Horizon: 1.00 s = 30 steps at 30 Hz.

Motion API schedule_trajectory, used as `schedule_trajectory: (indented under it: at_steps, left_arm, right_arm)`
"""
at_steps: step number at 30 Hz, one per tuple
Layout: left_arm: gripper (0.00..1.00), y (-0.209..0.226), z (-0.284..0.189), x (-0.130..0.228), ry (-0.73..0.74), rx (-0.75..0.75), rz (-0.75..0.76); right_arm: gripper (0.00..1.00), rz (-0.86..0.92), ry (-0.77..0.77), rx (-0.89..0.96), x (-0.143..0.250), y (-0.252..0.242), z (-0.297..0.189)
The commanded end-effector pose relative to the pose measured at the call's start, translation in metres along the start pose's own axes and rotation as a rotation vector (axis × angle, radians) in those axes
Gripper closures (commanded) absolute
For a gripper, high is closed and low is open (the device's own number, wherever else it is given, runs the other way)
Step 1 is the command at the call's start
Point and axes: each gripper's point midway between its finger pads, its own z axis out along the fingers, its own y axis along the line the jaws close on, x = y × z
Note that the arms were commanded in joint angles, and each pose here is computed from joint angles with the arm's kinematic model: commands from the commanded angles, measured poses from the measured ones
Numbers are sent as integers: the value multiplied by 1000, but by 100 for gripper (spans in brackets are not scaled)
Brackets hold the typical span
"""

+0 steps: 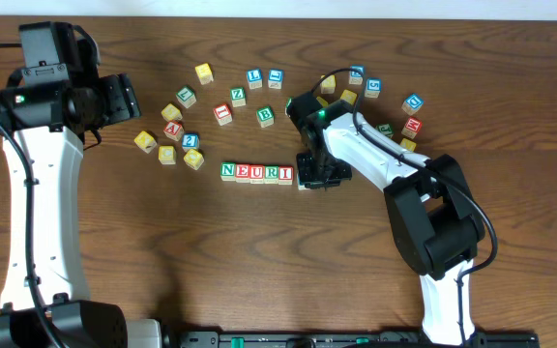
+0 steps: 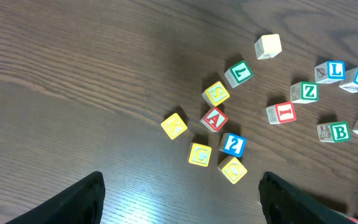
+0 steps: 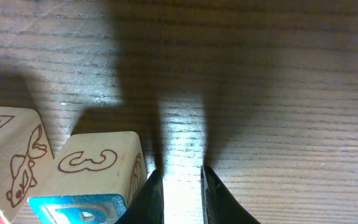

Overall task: Spell out NEURIPS
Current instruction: 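Push the P block left against the I with the right gripper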

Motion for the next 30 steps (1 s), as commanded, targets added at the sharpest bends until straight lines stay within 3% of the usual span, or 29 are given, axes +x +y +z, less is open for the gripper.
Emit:
schedule_trajectory:
  at_steps: [1, 10, 19, 30]
  left_arm:
    - [21, -1, -3, -6, -16, 3, -9]
    - [21, -1, -3, -6, -15, 3, -9]
    - [22, -1, -3, -6, -15, 3, -9]
    - [21, -1, -3, -6, -16, 3, -9]
  right_arm:
    - [84, -5, -3, -9, 2, 4, -2]
    - [88, 0, 35, -135, 6, 24, -4]
    - [93, 35, 28, -130, 1, 16, -6]
    - [98, -39, 28, -125, 13, 17, -48]
